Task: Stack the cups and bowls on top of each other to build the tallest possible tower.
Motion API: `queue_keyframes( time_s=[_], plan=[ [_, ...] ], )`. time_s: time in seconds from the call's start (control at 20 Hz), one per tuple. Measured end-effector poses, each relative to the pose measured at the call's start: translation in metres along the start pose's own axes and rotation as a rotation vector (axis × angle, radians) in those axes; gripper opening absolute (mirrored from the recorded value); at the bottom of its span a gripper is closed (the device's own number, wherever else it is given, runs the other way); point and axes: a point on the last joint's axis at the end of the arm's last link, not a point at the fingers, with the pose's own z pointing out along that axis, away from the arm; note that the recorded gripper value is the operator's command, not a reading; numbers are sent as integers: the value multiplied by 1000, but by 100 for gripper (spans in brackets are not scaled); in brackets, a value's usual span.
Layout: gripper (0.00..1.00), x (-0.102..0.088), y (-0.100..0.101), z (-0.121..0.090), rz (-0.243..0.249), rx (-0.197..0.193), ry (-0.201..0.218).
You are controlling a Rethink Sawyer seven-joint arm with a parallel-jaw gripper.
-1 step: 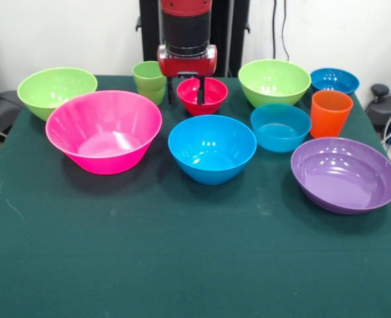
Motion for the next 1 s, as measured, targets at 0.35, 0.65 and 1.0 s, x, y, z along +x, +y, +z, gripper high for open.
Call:
queue_keyframes(
  time_s=[0.35,0.65,1.0],
  plan=[
    [100,-4,6,-2,-34,-3,-17],
    [100,-11,5,-11,-62,7,-47],
    [100,-27,0,-32,-73,21,-103]
  ],
)
